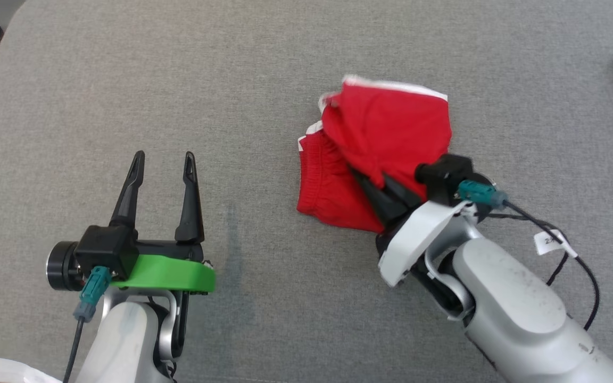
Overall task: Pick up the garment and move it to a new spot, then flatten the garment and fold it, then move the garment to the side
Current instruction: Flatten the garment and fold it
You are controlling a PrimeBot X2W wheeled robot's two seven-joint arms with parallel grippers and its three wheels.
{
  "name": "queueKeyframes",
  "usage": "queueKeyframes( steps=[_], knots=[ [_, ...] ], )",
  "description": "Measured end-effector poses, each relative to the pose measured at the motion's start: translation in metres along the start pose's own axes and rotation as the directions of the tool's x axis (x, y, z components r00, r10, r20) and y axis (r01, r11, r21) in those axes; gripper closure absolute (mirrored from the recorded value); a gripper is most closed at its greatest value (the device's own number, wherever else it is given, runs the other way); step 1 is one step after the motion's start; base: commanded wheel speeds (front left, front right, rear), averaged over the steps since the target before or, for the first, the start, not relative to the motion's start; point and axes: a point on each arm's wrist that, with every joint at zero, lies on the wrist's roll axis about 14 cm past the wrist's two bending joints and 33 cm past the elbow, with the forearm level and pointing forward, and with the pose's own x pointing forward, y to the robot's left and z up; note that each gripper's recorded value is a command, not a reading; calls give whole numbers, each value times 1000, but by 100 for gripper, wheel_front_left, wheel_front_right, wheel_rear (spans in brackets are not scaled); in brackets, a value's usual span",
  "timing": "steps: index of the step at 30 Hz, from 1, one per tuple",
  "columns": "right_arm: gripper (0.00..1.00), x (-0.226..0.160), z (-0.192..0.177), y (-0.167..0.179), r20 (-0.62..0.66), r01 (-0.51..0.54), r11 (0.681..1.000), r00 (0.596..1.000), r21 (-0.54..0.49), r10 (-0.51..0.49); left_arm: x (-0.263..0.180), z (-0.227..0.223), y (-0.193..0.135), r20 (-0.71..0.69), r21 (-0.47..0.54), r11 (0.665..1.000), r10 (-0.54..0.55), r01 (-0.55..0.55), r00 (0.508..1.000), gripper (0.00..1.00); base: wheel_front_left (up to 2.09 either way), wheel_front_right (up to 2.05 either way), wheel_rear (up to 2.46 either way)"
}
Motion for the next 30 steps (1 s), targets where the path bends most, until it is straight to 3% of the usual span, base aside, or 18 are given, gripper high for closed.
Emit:
queueKeyframes(
  steps=[6, 7, 9, 18, 24, 30],
  knots=[
    [100, 2, -40, 40, -100, -88, 994, 990, 66, 95, -7, 1, 12, -2, 1, 999, 39, -39, 999, 0, 0, 0, 0],
    [93, 2, -43, 39, -106, -87, 994, 990, 69, 94, -7, 0, 12, -4, 1, 999, 41, -41, 999, 0, 0, 0, 0],
    [0, 1, -43, 38, -89, -85, 994, 992, 68, 91, -6, -2, 12, -8, 0, 999, 42, -42, 999, 0, 0, 0, 0],
    [0, -5, 20, 31, 171, -88, 996, 981, -11, 88, -1, -4, 8, -8, 8, 1000, 29, -29, 1000, 0, 0, 0, 0],
    [0, -45, 63, -34, 320, 144, 989, 939, -46, -122, 3, -3, 1, -1, 32, 999, 0, 0, 1000, 0, 0, 0, 0],
    [0, -116, 78, -93, 387, 412, 909, 849, -60, -359, 1, -2, -3, -4, 51, 998, -20, 20, 1000, 0, 0, 0, 0]
  ],
)
